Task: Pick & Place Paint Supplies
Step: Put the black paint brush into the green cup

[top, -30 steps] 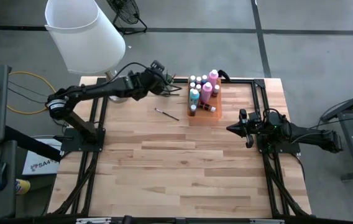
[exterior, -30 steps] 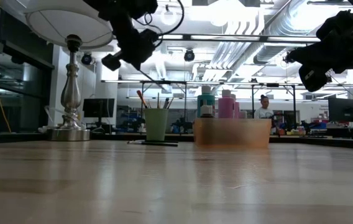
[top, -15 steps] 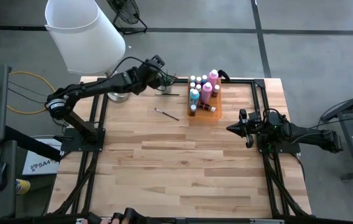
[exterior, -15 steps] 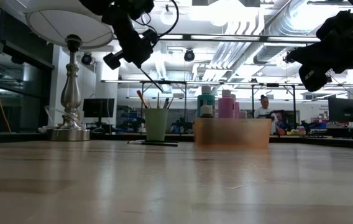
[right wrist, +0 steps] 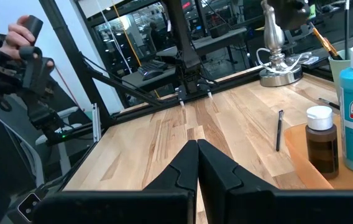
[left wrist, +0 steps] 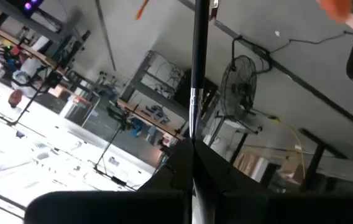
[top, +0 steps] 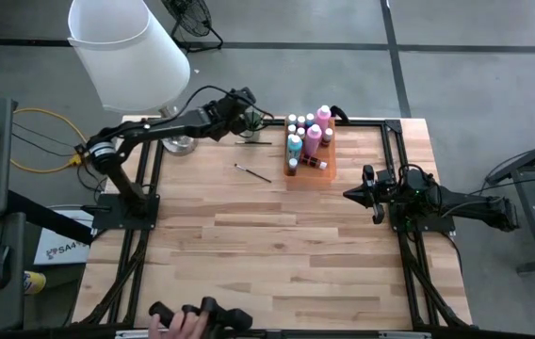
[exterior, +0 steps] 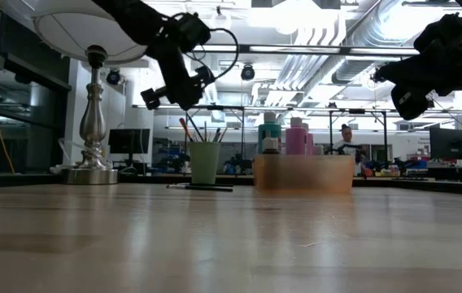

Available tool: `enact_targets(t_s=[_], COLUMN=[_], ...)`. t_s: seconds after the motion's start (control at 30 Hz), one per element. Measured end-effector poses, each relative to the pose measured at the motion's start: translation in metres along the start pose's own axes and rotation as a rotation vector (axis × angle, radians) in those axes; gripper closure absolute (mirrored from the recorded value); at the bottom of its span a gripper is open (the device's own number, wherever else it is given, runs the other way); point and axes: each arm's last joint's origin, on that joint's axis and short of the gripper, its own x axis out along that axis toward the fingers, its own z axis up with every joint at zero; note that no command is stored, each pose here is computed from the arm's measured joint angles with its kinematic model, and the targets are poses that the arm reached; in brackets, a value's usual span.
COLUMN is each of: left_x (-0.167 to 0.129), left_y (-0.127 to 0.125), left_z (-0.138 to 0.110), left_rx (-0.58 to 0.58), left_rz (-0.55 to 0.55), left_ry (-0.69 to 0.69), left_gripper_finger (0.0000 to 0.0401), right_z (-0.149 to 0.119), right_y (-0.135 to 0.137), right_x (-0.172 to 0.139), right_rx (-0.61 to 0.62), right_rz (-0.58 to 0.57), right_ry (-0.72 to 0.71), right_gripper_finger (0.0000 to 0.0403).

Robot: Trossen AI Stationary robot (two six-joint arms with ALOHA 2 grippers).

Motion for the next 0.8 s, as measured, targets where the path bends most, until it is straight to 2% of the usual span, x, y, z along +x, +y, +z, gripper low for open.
enact_targets(t_s=[0.23,0.37,0.67,0.8], left_x=[0.0068,0.0068,0.0107,0.0097], left_y=[-0.0015,-0.0010,-0.0038,-0.0020], left_z=[0.0084,0.0091,0.0064,0.0064], left_rx=[0.018,-0.040,-0.149,-0.251], left_rz=[-0.016,-0.003,-0.020,-0.008], left_ry=[-0.003,-0.029,-0.033,-0.030], left_gripper_finger=[0.0401,0.0387,0.0279,0.0246], right_z=[0.0001,0.0000,0.0001,0.0000], right_y=[0.0000,0.0000,0.0000,0.0000], right_x=[0.0000,0.0000,0.0000,0.0000], right_rx=[0.000,0.000,0.000,0.000], right_rz=[0.000,0.000,0.000,0.000], right_ry=[0.000,0.000,0.000,0.000], right_gripper_finger=[0.0401,0.0401,0.0401,0.0401])
